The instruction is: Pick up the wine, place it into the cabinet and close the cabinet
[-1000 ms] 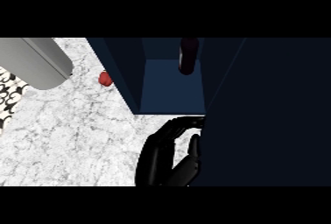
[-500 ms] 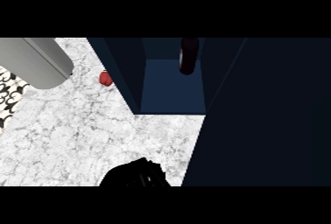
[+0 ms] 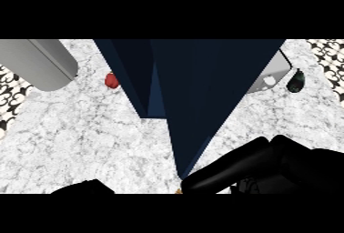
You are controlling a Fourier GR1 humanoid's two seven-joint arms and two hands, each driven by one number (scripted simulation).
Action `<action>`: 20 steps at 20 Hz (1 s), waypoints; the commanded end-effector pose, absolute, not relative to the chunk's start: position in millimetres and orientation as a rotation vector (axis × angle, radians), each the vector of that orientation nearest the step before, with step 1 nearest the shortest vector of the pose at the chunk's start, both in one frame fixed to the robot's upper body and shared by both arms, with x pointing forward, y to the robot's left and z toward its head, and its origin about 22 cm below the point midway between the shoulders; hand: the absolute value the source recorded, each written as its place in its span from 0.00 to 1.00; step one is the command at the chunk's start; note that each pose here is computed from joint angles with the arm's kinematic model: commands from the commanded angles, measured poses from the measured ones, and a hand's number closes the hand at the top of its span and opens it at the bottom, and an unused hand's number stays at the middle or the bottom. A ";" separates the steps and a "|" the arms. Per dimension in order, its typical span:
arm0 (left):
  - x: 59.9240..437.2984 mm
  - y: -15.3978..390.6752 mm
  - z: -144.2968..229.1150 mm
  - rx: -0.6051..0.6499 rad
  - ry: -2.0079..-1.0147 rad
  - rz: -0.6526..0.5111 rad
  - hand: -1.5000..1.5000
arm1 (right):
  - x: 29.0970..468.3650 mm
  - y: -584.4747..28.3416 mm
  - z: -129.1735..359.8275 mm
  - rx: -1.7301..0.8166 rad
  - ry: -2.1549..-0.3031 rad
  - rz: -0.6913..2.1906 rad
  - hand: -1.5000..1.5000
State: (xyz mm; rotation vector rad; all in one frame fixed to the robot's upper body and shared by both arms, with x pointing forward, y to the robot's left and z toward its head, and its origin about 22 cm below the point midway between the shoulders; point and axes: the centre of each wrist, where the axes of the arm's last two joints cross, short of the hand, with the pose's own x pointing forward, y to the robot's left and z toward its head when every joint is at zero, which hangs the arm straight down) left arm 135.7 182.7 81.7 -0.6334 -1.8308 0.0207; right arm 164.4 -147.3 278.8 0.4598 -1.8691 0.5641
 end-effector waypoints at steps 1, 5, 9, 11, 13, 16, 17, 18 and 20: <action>133.3 217.1 90.1 -0.639 -1.868 0.050 1.00 | 144.1 -129.0 275.1 0.633 -1.783 0.651 1.00; 137.5 258.8 89.5 -0.577 -1.884 0.061 1.00 | 140.1 -96.1 274.4 0.642 -1.758 0.707 1.00; 135.9 299.1 90.8 -0.570 -1.901 0.055 1.00 | 148.6 -63.0 282.3 0.609 -1.800 0.790 1.00; 137.1 308.8 97.4 -0.599 -1.885 0.033 1.00 | 156.1 -39.0 275.1 0.586 -1.779 0.781 1.00; 144.6 325.8 104.4 -0.581 -1.904 0.007 1.00 | 171.2 -28.0 283.4 0.546 -1.808 0.791 1.00; 147.3 341.0 105.6 -0.612 -1.890 0.020 1.00 | 183.8 2.4 277.2 0.453 -1.876 0.742 1.00; 142.8 333.5 106.0 -0.634 -1.866 0.023 1.00 | 186.4 12.7 273.2 0.439 -1.874 0.743 1.00; 147.3 340.6 108.5 -0.632 -1.868 -0.007 1.00 | 190.6 17.8 295.5 0.441 -1.858 0.729 1.00; 149.3 345.2 113.6 -0.643 -1.858 -0.021 1.00 | 228.8 30.0 281.5 0.352 -1.887 0.699 1.00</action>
